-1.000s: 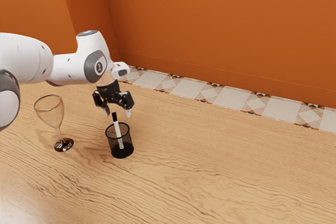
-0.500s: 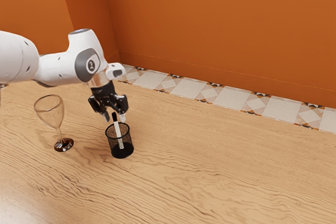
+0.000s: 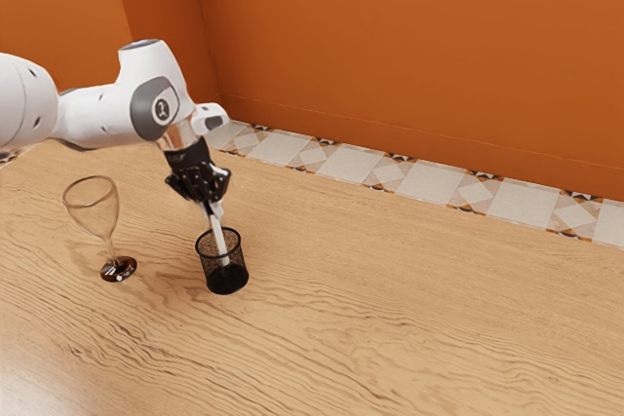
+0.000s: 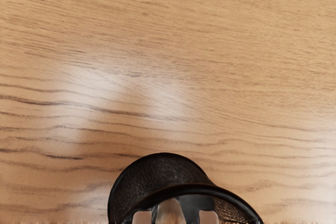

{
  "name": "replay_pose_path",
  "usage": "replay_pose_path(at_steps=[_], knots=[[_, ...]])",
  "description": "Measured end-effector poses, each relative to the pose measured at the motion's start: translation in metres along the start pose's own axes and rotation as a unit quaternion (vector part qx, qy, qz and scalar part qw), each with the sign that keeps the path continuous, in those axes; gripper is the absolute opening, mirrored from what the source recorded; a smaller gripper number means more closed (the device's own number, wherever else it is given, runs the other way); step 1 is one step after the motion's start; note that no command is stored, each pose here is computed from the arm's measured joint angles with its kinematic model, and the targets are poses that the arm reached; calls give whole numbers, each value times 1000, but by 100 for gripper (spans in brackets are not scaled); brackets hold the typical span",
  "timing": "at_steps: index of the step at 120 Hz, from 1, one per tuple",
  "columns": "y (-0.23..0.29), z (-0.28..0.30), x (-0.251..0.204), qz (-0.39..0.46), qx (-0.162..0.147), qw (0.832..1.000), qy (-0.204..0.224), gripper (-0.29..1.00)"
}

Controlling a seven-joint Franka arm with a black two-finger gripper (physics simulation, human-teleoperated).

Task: Take the marker out of the pen holder and place it to the left of the pen holder.

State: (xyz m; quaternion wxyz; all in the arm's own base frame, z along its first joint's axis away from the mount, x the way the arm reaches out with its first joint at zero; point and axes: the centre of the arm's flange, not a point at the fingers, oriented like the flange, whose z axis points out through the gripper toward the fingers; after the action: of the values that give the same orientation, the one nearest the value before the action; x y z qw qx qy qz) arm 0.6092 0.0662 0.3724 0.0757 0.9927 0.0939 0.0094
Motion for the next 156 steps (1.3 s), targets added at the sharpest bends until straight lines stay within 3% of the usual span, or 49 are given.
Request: replay_pose_path(at_steps=[60,76,109,124,142,156], knots=[[-12,-96,-14,8,23,1000,13,-7],[-33,-92,-28,-2,34,999,-31,-7],[-31,-12,-78,17,35,986,-164,-7],[-40,0,-89,14,29,982,-188,-7],[-40,2,-92,18,19,981,-194,23],[-41,-5,-90,23,14,982,-187,38]])
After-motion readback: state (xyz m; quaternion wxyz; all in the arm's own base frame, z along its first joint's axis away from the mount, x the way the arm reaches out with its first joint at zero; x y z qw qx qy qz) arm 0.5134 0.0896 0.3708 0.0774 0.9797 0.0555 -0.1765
